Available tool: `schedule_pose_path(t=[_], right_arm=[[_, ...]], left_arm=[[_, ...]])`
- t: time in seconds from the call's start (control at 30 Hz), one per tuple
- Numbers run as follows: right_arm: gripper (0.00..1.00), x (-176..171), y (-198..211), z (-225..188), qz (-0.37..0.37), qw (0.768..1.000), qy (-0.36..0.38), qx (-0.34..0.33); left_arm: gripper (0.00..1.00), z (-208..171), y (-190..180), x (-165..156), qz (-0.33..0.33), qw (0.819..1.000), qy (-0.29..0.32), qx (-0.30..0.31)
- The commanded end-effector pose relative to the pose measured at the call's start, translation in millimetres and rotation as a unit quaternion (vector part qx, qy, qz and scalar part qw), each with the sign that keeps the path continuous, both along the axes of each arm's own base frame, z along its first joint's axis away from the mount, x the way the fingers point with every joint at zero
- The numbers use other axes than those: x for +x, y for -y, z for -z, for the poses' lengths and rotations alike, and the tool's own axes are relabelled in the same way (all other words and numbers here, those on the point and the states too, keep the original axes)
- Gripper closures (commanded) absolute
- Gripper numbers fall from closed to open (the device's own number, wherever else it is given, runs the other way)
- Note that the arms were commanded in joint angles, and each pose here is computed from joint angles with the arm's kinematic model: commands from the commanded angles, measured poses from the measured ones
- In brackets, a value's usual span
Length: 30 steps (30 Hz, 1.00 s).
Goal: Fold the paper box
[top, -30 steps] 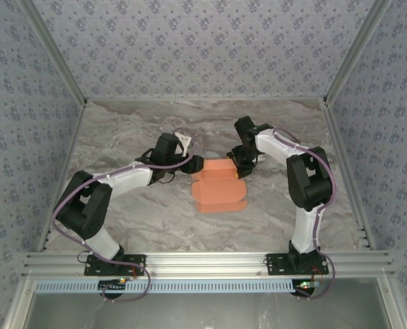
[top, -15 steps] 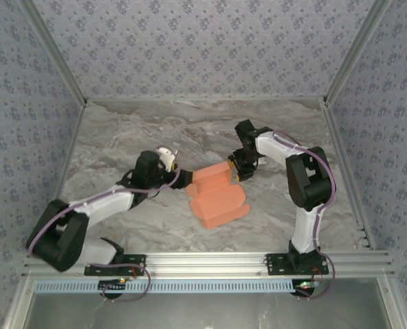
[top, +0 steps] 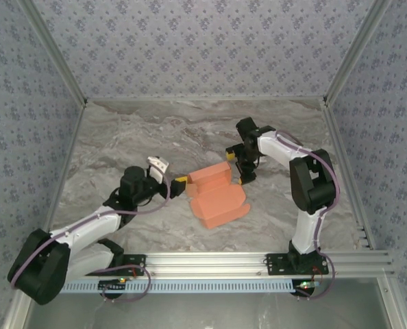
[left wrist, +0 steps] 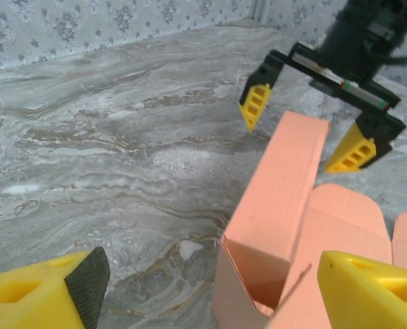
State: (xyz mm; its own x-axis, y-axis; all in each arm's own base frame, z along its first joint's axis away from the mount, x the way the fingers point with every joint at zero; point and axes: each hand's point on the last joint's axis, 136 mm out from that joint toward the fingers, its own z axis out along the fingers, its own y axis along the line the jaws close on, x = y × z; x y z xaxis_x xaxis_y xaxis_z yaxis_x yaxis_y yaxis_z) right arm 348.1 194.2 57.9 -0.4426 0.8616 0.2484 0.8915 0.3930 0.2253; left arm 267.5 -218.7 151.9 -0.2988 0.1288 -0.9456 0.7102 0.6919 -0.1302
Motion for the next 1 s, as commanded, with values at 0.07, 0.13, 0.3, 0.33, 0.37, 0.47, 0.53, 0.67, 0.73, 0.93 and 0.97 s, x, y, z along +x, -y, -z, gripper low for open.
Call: schedule_pose_path(t=[0.07, 0.13, 0.3, 0.33, 0.37, 0.47, 0.53, 0.67, 0.73, 0.93, 0.97], right_arm=[[0.04, -14.5, -10.1, -12.2, -0.011, 1.0, -0.009, -0.003], [0.08, -17.8, -12.0, -9.8, -0.014, 1.0, -0.013, -0.007], [0.14, -25.7, -18.3, -3.5, -0.021, 0.999, -0.021, -0.014], [0.15, -25.6, -18.4, -2.4, -0.021, 0.999, -0.02, -0.017], [0.15, -25.9, -18.3, -0.3, -0.02, 0.999, -0.022, -0.02], [0.22, -22.8, -18.0, 2.1, -0.019, 0.999, -0.018, -0.027], [0.3, -20.9, -16.6, 3.3, -0.018, 0.999, -0.016, -0.034], [0.41, -19.9, -15.8, 5.4, -0.015, 0.999, -0.016, -0.038], [0.43, -20.4, -15.8, 5.6, -0.012, 0.999, -0.017, -0.038], [0.52, -21.5, -16.5, 3.4, 0.0, 0.999, -0.012, -0.038], [0.52, -21.6, -16.4, 2.9, 0.003, 0.999, -0.011, -0.038]], left_arm=[[0.2, 26.7, 11.8, -16.5, 0.041, 0.999, 0.016, 0.029], [0.21, 40.6, 13.7, -18.1, 0.041, 0.998, 0.013, 0.055], [0.23, 51.6, 16.4, -18.5, 0.044, 0.996, 0.016, 0.073], [0.24, 51.7, 17.4, -17.3, 0.043, 0.996, 0.02, 0.074], [0.25, 53.5, 18.3, -16.3, 0.043, 0.996, 0.02, 0.078], [0.28, 59.2, 23.2, -16.2, 0.047, 0.995, 0.018, 0.087], [0.31, 62.7, 25.3, -16.6, 0.047, 0.994, 0.018, 0.094], [0.36, 62.9, 26.4, -14.3, 0.038, 0.994, 0.02, 0.095], [0.38, 62.0, 28.5, -14.1, 0.039, 0.995, 0.02, 0.095], [0.44, 62.9, 37.7, -7.7, 0.029, 0.995, 0.021, 0.098], [0.47, 63.3, 39.8, -5.7, 0.026, 0.995, 0.021, 0.097]])
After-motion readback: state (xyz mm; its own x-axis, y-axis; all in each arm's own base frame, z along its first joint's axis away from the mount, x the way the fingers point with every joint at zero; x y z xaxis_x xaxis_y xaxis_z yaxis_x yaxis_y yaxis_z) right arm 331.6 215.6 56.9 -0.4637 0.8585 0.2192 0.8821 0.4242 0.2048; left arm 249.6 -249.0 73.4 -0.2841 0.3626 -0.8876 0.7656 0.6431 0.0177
